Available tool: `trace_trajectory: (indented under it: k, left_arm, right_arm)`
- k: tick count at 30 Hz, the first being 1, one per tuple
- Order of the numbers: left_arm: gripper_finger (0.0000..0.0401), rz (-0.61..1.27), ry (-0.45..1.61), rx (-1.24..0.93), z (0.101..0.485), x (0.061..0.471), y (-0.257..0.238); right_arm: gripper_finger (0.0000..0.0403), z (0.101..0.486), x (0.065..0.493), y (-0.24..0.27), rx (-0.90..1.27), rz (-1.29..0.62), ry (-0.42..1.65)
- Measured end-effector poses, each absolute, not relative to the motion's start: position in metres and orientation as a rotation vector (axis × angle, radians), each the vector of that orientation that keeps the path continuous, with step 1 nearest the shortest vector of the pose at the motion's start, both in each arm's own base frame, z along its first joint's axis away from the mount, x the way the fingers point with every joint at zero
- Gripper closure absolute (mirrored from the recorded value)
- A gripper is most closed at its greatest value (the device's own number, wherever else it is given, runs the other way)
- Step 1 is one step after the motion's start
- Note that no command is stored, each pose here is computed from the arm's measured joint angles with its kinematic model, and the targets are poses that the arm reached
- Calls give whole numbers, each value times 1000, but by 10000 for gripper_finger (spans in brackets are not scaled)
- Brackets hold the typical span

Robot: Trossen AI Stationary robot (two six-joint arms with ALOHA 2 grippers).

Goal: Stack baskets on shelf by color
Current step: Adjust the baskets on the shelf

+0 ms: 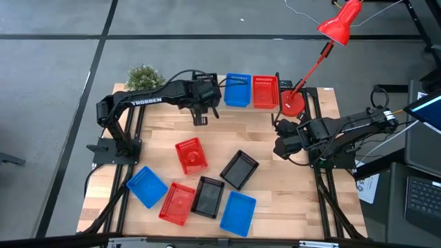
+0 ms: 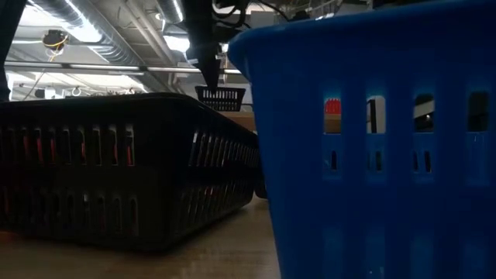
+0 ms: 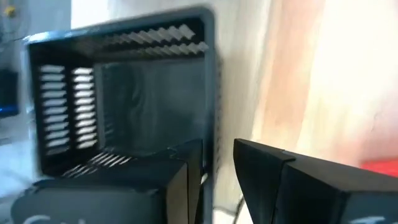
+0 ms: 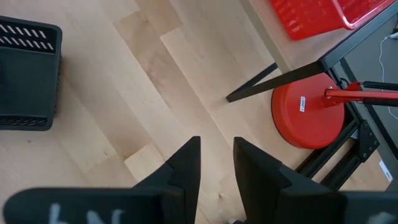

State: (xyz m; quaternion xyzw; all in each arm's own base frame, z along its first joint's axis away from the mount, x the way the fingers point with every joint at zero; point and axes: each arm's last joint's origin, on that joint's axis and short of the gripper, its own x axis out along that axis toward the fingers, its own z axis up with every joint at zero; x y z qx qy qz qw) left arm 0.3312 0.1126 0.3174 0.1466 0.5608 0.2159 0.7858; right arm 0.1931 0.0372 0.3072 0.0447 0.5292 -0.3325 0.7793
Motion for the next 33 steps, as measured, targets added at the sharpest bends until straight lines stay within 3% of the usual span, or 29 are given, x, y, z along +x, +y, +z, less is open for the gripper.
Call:
trace_trajectory:
  k: [8, 16, 24, 29, 33]
  left_arm:
    - [317, 477, 1176, 342, 329, 334, 107]
    - [317, 480, 916, 352, 384, 344, 102]
    - [317, 481, 639, 399, 391, 371, 137]
    - [317, 507, 680, 371, 386, 367, 149]
    - [317, 477, 750, 261, 398, 342, 129]
  right_arm:
    - [308, 307, 193, 37, 97, -719, 1144]
    - [308, 307, 193, 37, 90, -706, 1153]
    - [308, 308, 195, 38, 83, -703, 1129]
    - [308, 309, 202, 39, 60, -675, 1060]
    - [308, 313, 214, 32, -1, -648, 984]
